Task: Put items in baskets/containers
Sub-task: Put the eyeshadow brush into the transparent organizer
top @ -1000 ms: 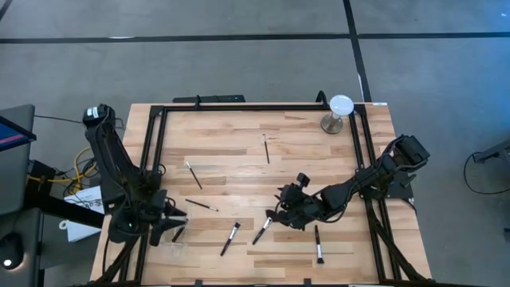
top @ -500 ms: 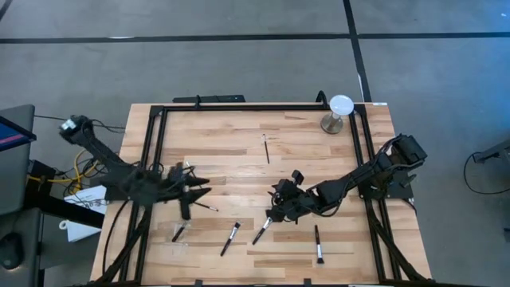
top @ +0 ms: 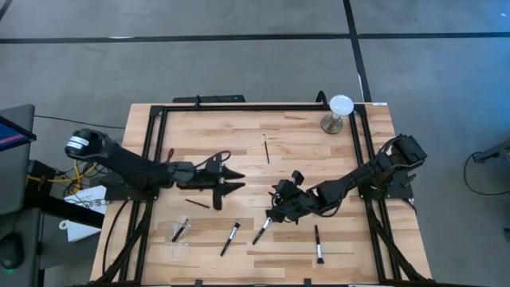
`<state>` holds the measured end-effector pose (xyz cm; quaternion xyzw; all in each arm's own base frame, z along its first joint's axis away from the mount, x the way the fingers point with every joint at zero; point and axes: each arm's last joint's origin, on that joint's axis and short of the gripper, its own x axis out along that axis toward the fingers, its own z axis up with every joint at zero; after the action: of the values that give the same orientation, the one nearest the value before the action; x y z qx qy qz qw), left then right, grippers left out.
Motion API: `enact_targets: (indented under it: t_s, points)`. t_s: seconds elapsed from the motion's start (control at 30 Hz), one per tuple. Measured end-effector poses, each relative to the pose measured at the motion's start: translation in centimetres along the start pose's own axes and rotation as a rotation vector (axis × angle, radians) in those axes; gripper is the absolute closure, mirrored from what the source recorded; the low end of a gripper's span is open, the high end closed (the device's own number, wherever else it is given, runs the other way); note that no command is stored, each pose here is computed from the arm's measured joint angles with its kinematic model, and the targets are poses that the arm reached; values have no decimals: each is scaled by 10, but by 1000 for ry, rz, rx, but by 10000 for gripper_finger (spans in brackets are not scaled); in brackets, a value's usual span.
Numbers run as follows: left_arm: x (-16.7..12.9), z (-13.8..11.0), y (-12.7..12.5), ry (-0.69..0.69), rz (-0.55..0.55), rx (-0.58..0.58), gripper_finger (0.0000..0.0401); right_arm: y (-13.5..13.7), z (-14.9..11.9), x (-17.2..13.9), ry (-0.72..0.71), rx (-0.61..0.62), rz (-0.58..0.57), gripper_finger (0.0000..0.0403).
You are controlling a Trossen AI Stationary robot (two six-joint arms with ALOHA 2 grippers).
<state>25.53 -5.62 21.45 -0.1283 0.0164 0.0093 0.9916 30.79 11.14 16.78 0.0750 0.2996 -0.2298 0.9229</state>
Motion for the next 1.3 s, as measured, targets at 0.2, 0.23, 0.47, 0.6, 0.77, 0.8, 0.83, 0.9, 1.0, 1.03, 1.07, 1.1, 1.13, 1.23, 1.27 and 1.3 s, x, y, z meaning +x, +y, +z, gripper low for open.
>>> enact_targets:
  t_s: [0.2, 0.23, 0.47, 0.6, 0.77, 0.8, 0.83, 0.9, 1.0, 1.03, 1.07, 1.1, 1.13, 1.23, 1.27, 1.3]
  points:
    - [18, -15, 16, 7, -114, -5, 261, -19, 10, 14, -9, 118, -91, 298]
    - [20, -18, 16, 16, -145, 5, 261, -24, 12, 18, -6, 142, -110, 302]
    - [25, -22, 7, -69, -494, 111, 261, -77, 46, 53, 42, 300, -148, 324]
    - [19, -16, 2, -77, -645, 126, 261, -116, 71, 68, 86, 326, -172, 325]
    - [2, 0, 4, -124, -739, 154, 261, -144, 99, 74, 123, 328, -221, 325]
    - [-2, 5, 6, -145, -744, 161, 261, -144, 104, 78, 119, 325, -214, 325]
    - [-8, 10, 9, -163, -751, 166, 261, -144, 107, 80, 131, 318, -208, 325]
    - [-19, 18, 14, -193, -758, 172, 261, -140, 113, 88, 155, 297, -215, 325]
    - [-38, 27, 24, -236, -734, 175, 261, -136, 114, 103, 277, 250, -258, 325]
    - [-46, 28, 28, -249, -715, 177, 261, -135, 118, 112, 287, 251, -262, 325]
    - [-53, 28, 32, -253, -705, 176, 261, -134, 117, 118, 328, 243, -275, 325]
    - [-56, 30, 35, -270, -695, 174, 261, -136, 114, 122, 383, 225, -306, 325]
    - [-62, 32, 38, -283, -677, 163, 261, -137, 117, 127, 397, 227, -315, 325]
    - [-75, 37, 45, -318, -647, 137, 261, -142, 122, 140, 431, 237, -330, 325]
    - [-80, 37, 47, -322, -638, 121, 261, -146, 121, 141, 463, 241, -333, 325]
    - [-84, 37, 49, -319, -634, 108, 261, -149, 119, 146, 485, 247, -336, 325]
